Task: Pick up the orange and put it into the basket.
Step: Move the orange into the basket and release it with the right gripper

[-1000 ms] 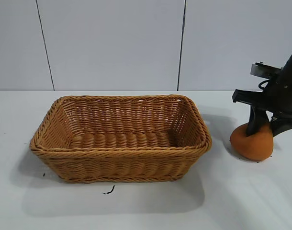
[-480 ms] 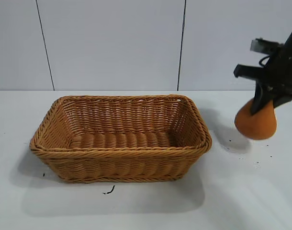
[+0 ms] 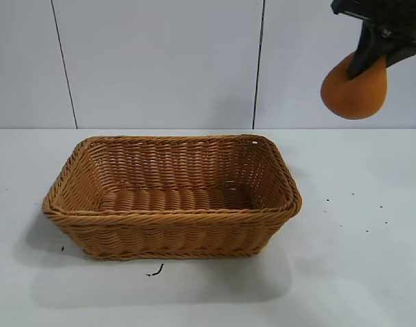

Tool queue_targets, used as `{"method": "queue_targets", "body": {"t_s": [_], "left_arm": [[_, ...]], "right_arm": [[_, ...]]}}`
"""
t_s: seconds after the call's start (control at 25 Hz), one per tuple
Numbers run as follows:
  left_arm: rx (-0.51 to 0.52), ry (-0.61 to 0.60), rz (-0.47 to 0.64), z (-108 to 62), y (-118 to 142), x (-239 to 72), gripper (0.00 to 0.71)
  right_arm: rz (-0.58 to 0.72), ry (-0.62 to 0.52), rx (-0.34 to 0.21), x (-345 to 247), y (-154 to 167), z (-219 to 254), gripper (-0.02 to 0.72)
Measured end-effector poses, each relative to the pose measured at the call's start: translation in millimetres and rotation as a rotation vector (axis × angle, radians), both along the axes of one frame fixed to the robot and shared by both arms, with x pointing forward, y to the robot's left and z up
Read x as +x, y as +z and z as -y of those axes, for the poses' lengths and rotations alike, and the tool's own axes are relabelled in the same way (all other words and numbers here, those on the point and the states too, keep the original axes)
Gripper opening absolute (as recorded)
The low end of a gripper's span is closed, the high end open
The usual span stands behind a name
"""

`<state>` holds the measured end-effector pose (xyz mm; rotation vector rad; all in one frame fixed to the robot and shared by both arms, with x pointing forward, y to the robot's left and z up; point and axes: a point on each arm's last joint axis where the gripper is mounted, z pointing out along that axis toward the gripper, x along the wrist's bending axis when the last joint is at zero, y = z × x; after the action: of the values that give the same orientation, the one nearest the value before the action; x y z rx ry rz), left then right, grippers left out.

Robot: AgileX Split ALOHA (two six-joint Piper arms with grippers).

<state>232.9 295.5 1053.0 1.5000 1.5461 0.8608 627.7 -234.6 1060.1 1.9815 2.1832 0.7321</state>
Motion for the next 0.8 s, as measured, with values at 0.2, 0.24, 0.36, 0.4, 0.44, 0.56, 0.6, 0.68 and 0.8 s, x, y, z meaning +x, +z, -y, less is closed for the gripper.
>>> {"method": "queue_targets", "body": {"t_s": [0.2, 0.24, 0.36, 0.4, 0.44, 0.56, 0.6, 0.68, 0.8], "left_arm": [[0.0, 0.0, 0.0, 0.0, 0, 0, 0.647], [0.0, 0.0, 0.0, 0.0, 0, 0, 0.647], [0.0, 0.0, 0.0, 0.0, 0, 0, 0.647], [0.0, 0.0, 0.0, 0.0, 0, 0, 0.647], [0.0, 0.0, 0.0, 0.0, 0, 0, 0.647], [0.0, 0.0, 0.0, 0.0, 0, 0, 0.647], [0.0, 0.0, 0.0, 0.0, 0, 0, 0.647], [0.0, 0.0, 0.0, 0.0, 0, 0, 0.647], [0.0, 0.0, 0.0, 0.0, 0, 0, 0.647]], "right_arm": [[0.029, 0.166, 0.015, -15, 1, -69, 0.078], [0.044, 0.194, 0.021, -19, 2, -84, 0.078], [0.098, 0.259, 0.047, -31, 5, -121, 0.078], [0.117, 0.282, 0.054, -35, 6, -132, 0.078], [0.13, 0.298, 0.061, -38, 6, -140, 0.078], [0.151, 0.343, 0.077, -47, 3, -164, 0.078], [0.146, 0.349, 0.08, -48, -1, -170, 0.078], [0.124, 0.357, 0.078, -47, -14, -180, 0.078], [0.072, 0.355, 0.057, -40, -44, -189, 0.078]]}}
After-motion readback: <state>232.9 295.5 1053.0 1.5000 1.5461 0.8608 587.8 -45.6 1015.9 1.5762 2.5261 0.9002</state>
